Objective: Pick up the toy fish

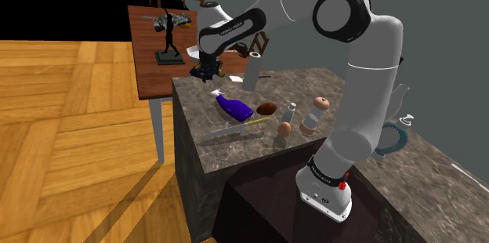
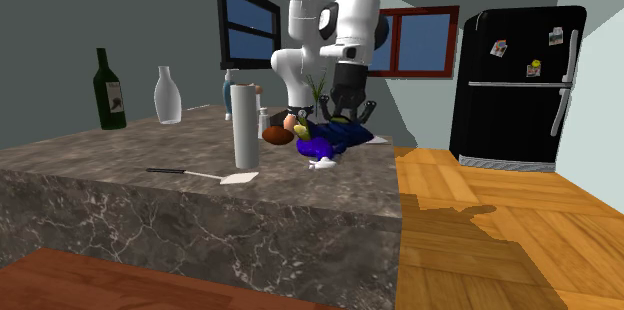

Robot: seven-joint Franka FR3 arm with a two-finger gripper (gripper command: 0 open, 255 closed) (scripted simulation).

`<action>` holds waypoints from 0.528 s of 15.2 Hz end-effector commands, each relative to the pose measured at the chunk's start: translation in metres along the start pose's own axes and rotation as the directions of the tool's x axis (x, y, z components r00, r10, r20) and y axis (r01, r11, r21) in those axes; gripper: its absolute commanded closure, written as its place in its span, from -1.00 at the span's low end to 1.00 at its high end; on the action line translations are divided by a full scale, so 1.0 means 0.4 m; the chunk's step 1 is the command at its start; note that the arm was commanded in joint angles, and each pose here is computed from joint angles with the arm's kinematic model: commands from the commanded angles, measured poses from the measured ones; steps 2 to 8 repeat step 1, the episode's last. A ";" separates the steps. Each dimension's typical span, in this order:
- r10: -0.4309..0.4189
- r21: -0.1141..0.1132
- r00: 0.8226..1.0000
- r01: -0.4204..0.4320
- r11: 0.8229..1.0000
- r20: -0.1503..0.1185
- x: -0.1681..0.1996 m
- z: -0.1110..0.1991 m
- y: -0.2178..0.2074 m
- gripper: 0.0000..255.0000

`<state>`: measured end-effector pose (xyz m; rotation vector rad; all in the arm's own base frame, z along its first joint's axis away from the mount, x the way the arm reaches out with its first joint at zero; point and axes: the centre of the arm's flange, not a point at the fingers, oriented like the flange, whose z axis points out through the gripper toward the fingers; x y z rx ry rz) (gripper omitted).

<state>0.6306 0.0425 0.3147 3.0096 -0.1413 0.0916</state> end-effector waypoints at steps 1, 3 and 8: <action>0.000 0.000 1.000 0.000 1.000 0.000 0.000 -0.008 0.004 1.00; 0.000 0.000 1.000 0.000 1.000 0.000 0.000 -0.008 0.004 1.00; 0.000 0.000 1.000 0.000 1.000 0.000 0.000 -0.008 0.004 1.00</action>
